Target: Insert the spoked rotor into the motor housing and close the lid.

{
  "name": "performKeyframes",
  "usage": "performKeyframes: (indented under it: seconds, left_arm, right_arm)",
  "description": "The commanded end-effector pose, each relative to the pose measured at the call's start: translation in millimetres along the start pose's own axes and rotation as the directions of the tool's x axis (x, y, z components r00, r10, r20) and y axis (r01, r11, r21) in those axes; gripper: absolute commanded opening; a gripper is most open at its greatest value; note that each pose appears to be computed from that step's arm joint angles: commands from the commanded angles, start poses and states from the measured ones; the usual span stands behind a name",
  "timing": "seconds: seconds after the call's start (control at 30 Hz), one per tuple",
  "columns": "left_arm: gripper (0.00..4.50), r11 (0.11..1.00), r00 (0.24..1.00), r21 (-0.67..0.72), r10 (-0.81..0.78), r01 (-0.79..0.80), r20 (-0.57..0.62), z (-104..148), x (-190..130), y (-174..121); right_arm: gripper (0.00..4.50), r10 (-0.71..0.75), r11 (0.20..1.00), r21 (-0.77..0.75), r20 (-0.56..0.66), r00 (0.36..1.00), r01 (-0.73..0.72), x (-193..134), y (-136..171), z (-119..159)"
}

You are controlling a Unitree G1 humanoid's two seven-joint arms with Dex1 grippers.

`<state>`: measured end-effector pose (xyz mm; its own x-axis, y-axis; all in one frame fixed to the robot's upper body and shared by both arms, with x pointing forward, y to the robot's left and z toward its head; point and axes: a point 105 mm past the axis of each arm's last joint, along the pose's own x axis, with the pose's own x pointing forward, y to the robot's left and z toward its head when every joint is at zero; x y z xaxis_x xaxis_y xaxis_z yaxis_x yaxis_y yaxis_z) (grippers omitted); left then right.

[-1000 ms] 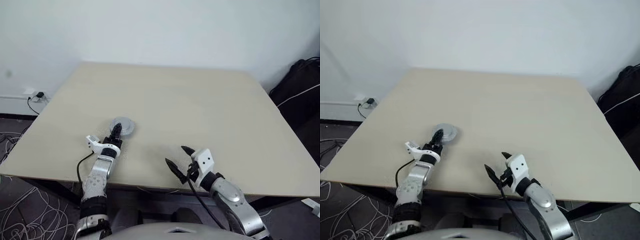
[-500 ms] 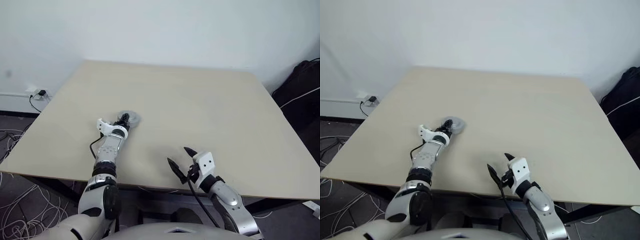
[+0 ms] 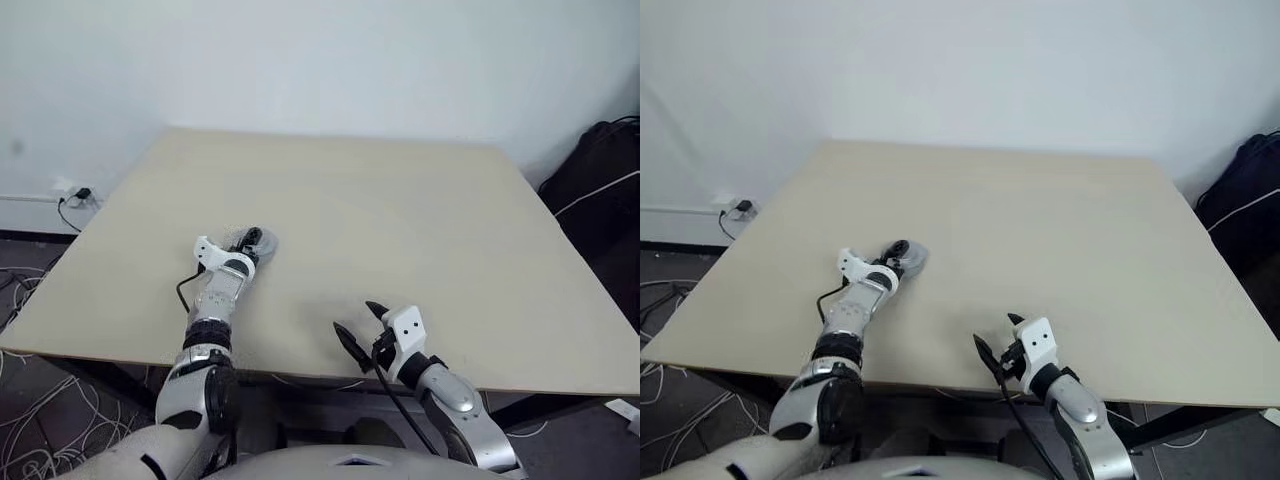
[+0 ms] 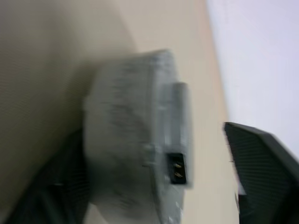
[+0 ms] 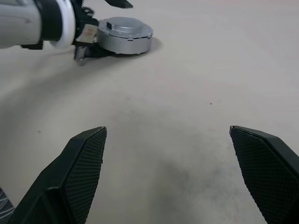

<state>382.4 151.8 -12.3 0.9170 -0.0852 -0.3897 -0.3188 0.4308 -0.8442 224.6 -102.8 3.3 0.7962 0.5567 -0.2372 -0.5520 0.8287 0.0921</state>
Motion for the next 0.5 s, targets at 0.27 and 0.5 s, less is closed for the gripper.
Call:
performKeyframes:
  seconds: [0.27, 0.5]
  left_arm:
    - [4.46, 0.954, 0.968, 0.295, 0.017, 0.060, -0.249, -30.4, -91.5, 48.6]
    - [4.46, 0.559, 0.969, 0.793, -0.096, 0.243, -0.229, -33.4, -139.2, 53.0]
  right_arm:
    - [4.50, 0.041, 0.998, 0.056, -0.007, 0.999, -0.041, 1.7, 2.9, 7.3]
    - [4.50, -0.015, 0.995, 0.103, -0.002, 1.000, 0.015, 2.2, -6.4, 6.5]
